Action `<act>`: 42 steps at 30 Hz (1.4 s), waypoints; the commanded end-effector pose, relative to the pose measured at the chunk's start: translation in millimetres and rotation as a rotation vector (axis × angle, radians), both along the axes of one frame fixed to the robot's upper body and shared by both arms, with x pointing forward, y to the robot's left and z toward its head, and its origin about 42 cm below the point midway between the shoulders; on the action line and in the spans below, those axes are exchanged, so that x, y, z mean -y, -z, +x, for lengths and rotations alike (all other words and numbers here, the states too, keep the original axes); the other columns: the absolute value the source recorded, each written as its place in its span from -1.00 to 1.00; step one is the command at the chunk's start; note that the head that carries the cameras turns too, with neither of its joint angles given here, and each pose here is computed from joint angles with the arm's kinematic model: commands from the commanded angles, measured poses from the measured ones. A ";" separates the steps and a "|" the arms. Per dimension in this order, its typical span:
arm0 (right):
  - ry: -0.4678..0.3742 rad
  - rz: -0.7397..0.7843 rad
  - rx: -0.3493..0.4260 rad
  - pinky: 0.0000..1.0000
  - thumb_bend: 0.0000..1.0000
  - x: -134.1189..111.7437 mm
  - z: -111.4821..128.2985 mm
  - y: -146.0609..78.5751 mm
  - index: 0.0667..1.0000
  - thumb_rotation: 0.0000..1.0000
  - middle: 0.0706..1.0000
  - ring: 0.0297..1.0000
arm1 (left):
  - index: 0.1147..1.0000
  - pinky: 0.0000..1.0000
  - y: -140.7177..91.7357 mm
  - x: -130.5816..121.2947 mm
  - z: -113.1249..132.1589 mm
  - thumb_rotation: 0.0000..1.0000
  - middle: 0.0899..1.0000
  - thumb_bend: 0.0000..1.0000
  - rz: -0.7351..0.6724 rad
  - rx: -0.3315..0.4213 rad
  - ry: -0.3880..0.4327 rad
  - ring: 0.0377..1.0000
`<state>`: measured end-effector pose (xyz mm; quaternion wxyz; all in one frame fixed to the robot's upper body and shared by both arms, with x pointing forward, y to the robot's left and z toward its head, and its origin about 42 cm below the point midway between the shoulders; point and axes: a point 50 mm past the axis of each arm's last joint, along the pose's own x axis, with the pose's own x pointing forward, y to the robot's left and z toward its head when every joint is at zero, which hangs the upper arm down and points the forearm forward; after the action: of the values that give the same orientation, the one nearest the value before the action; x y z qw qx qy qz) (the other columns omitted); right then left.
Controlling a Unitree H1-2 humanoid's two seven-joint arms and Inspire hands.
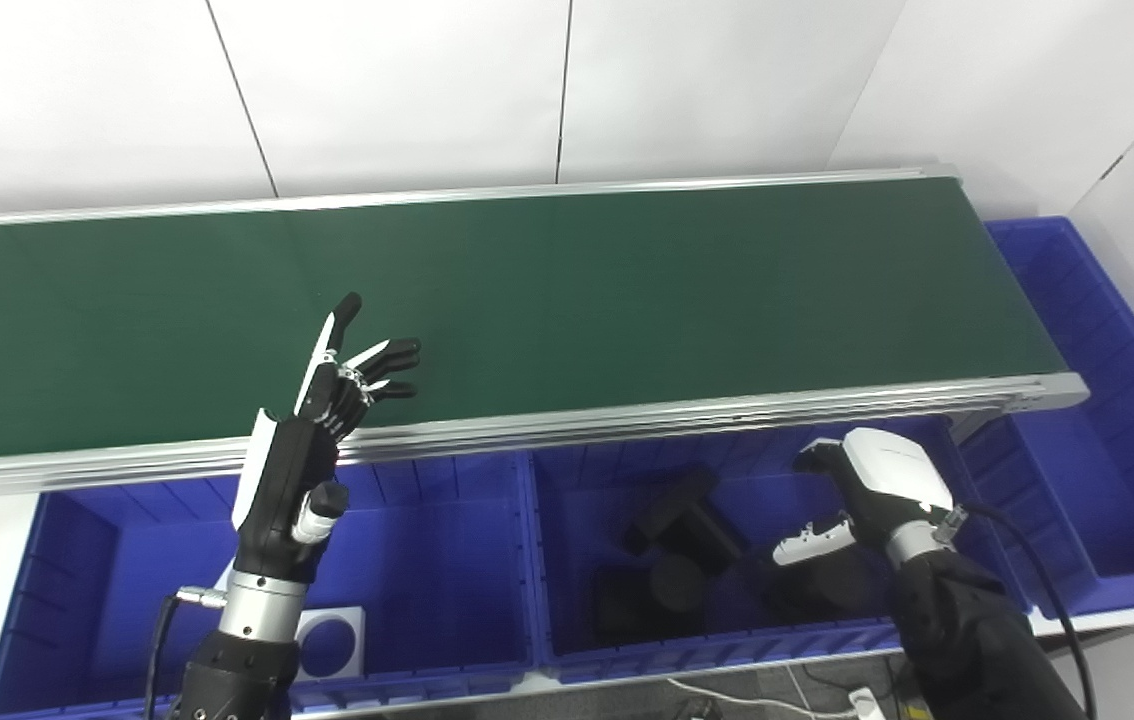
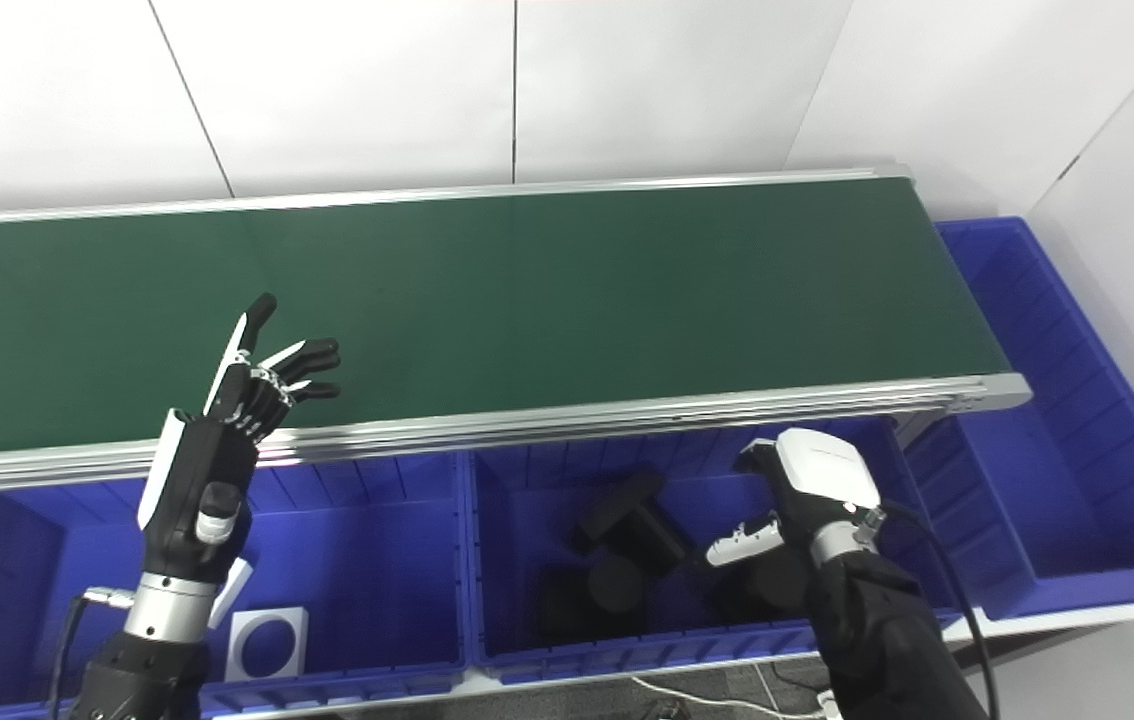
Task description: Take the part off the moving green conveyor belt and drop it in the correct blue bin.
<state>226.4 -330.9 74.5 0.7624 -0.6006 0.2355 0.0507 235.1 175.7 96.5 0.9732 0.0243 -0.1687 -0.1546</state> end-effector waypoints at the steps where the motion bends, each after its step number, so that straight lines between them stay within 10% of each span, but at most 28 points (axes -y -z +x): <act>1: 0.004 -0.032 0.053 0.10 1.00 5.8 6.8 -14.0 0.39 -0.28 0.47 0.44 | 1.00 0.41 -7.7 3.6 4.1 0.93 0.58 0.64 -0.014 0.043 0.009 0.58; 14: -0.021 -0.007 0.047 -0.12 1.00 -0.4 1.2 -28.8 0.37 -0.24 0.26 0.17 | 1.00 0.40 -6.0 5.9 3.8 0.93 0.59 0.66 -0.011 0.038 -0.001 0.58; 22: -0.203 0.141 0.139 -0.01 1.00 -41.9 -26.4 -81.2 0.29 -0.18 0.30 0.22 | 1.00 0.39 -4.1 6.4 3.1 0.93 0.57 0.70 -0.008 0.031 -0.002 0.57; 28: -0.305 0.272 0.311 -0.10 0.91 -50.1 -37.0 -100.0 0.32 0.56 0.26 0.10 | 1.00 0.38 3.4 7.7 2.6 0.94 0.58 0.73 0.030 0.012 0.002 0.58; 36: -0.339 0.667 0.600 0.00 0.87 -76.5 -26.0 -79.2 0.32 0.54 0.27 0.18 | 1.00 0.38 16.8 6.8 1.1 0.95 0.61 0.78 0.051 -0.033 0.004 0.59; 42: -0.240 1.077 0.579 0.26 0.97 -129.9 -9.7 -26.7 0.57 0.81 0.68 0.51 | 0.95 0.39 30.7 6.4 0.7 0.96 0.62 0.84 0.067 -0.081 0.001 0.59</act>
<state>211.1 -218.2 101.9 0.9729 -0.1992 -0.0816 0.0843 231.1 167.9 62.3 0.9795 0.0459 -0.1089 -0.1629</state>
